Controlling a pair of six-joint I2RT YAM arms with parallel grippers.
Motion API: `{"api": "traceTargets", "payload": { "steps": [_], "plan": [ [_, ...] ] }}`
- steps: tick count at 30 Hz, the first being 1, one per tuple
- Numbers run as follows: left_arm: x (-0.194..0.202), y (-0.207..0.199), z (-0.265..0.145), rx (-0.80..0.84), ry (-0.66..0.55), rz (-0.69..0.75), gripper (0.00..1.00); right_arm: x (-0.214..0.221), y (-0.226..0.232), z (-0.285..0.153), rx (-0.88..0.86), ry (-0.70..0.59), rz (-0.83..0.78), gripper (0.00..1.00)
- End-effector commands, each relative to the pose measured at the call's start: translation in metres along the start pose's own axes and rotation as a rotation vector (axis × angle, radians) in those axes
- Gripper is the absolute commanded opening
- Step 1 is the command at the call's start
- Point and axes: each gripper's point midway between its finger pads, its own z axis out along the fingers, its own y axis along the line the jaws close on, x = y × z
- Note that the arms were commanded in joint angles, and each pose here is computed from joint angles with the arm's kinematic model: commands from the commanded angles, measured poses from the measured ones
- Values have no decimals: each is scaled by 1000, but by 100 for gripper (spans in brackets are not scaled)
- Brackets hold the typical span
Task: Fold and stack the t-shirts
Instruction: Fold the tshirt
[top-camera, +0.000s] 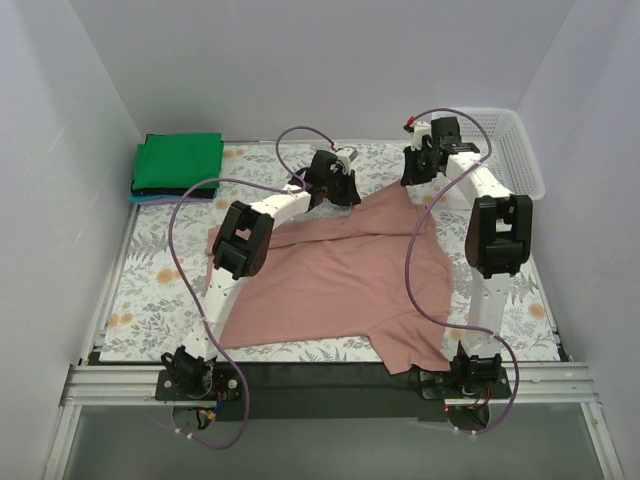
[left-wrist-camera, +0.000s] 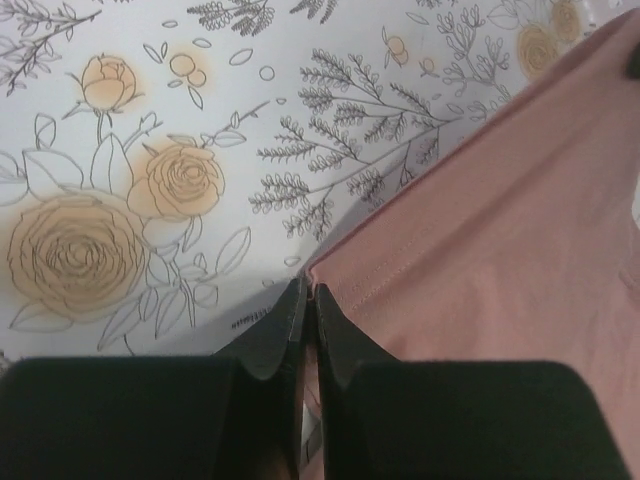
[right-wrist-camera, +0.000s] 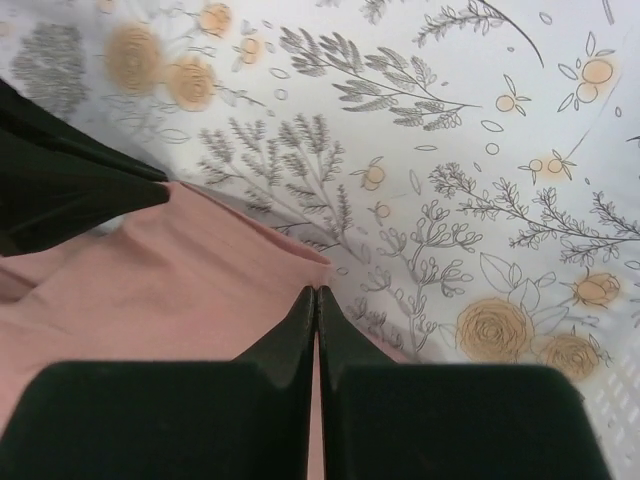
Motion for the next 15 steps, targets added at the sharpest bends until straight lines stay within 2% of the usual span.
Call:
{"api": "traceTargets", "payload": {
  "steps": [1,4,7,15],
  "plan": [
    [-47,-36,-53,38,-62,57,0,-30,22,-45,-38,-99,-64,1],
    [-57,-53,-76,75,-85,72,0,-21,32,-60,-54,-97,-80,1],
    [-46,-61,-91,99,-59,78,0,-8,36,-70,-58,-87,-91,1],
    [4,-79,-121,184,58,33,0,15,45,-83,-77,-55,-116,1]
  ]
}}
